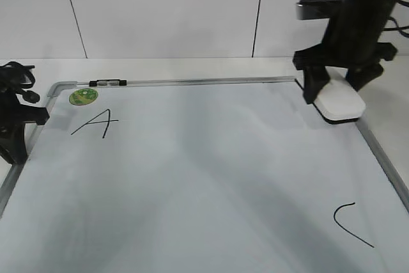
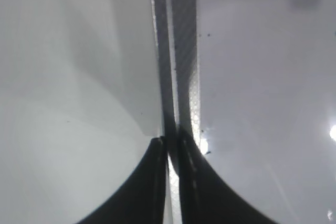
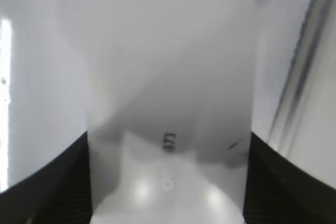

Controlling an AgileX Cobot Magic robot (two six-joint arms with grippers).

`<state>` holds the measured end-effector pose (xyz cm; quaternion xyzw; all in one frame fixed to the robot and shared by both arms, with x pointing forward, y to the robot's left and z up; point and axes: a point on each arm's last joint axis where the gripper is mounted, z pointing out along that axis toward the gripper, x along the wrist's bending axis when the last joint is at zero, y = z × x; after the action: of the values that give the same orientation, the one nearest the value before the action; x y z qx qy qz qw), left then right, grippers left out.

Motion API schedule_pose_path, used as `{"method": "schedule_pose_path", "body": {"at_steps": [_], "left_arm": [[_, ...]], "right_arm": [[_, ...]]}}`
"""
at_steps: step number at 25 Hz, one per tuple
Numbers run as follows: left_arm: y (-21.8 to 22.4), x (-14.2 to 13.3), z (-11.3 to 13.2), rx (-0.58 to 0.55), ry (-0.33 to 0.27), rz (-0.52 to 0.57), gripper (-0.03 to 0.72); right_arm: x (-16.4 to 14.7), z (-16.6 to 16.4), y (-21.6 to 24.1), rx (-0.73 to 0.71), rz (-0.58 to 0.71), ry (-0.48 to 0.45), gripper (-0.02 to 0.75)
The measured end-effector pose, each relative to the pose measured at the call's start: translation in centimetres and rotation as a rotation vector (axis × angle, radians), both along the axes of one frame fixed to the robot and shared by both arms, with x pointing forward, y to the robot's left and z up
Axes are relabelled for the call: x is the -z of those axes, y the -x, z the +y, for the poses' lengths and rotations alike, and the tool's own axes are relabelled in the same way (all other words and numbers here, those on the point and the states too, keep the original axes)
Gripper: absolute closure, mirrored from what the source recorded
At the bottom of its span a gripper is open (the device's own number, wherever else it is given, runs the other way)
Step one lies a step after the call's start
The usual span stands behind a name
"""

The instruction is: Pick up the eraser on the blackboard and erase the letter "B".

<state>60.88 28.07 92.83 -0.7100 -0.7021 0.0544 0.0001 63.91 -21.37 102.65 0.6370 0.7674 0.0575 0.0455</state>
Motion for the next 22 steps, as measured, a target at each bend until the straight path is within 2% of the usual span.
{"method": "schedule_pose_path", "body": {"at_steps": [6, 12, 18, 22], "left_arm": [[0.0, 0.0, 0.0, -0.006, 0.007, 0.000, 0.662], [0.0, 0.0, 0.0, -0.008, 0.010, 0.000, 0.662], [0.0, 0.0, 0.0, -0.008, 0.010, 0.000, 0.662], [0.0, 0.0, 0.0, -0.008, 0.010, 0.000, 0.662]], "right_arm": [[1.2, -3.7, 2.1, 0.037, 0.055, -0.043, 0.198], [4.2, -3.8, 2.8, 0.017, 0.029, -0.049, 0.198], [4.5, -4.5, 2.1, 0.033, -0.044, -0.048, 0.198], [5.4, -4.6, 1.8, 0.038, -0.027, -0.045, 0.198]]}}
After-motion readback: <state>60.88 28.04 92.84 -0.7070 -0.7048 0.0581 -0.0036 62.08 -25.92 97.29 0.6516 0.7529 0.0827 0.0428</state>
